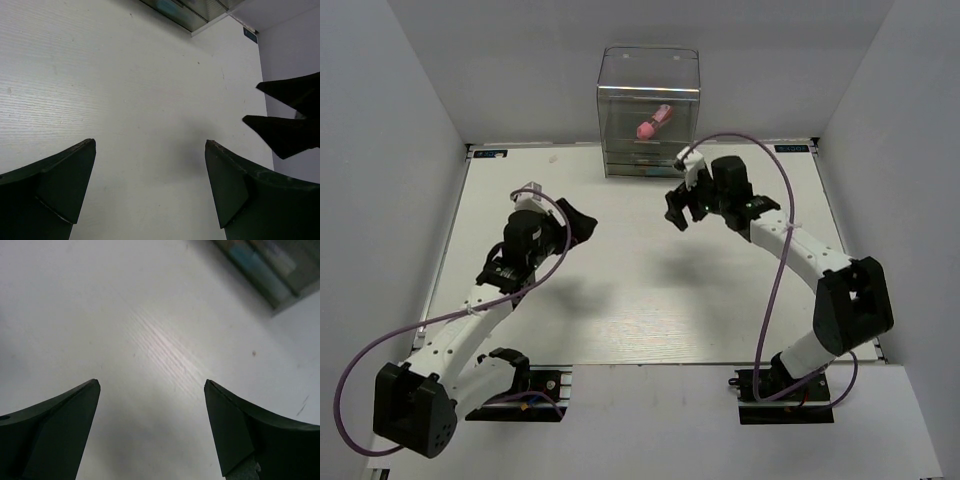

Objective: Sort the stationery into containers
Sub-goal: Reset both arms

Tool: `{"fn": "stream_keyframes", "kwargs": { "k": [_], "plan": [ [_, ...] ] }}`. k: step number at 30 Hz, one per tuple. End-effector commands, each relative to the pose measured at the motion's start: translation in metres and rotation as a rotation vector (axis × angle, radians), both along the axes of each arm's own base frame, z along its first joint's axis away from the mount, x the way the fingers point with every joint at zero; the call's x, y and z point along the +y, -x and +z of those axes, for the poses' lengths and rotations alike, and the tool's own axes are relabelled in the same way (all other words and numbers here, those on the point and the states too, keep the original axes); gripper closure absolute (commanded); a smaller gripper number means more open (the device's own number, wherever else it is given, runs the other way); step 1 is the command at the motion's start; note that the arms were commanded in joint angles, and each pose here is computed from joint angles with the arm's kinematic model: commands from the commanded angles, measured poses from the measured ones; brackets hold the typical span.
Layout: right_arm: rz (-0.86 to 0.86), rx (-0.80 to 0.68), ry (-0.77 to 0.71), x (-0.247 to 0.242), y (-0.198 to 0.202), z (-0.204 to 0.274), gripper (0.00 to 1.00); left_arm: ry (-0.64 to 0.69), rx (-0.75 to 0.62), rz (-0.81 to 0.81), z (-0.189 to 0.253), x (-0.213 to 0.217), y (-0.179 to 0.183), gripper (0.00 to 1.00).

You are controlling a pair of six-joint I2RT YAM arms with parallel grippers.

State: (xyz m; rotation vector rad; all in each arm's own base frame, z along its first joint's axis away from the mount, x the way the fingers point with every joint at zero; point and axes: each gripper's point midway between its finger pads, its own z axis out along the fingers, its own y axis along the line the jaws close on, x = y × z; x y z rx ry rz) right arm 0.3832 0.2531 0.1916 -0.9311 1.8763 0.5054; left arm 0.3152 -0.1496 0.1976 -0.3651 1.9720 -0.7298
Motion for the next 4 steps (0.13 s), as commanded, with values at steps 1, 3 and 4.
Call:
{"fn": "stream_keyframes", "kwargs": {
  "k": [1,3,4],
  "plan": [
    [-0.146,-0.008,-0.005,-0.022,-0.004,-0.006,0.10,-0.002,-0.139,-0.112,0.035,-0.017,-0.001,0.00],
    [-0.175,0.004,0.001,-0.028,-0.002,-0.013,0.10,-0.004,-0.152,-0.124,0.031,-0.017,0.003,0.00],
    [-0.196,-0.013,-0.011,-0.032,-0.003,-0.007,0.10,0.002,-0.171,-0.124,0.032,-0.016,0.005,0.00]
  ]
}}
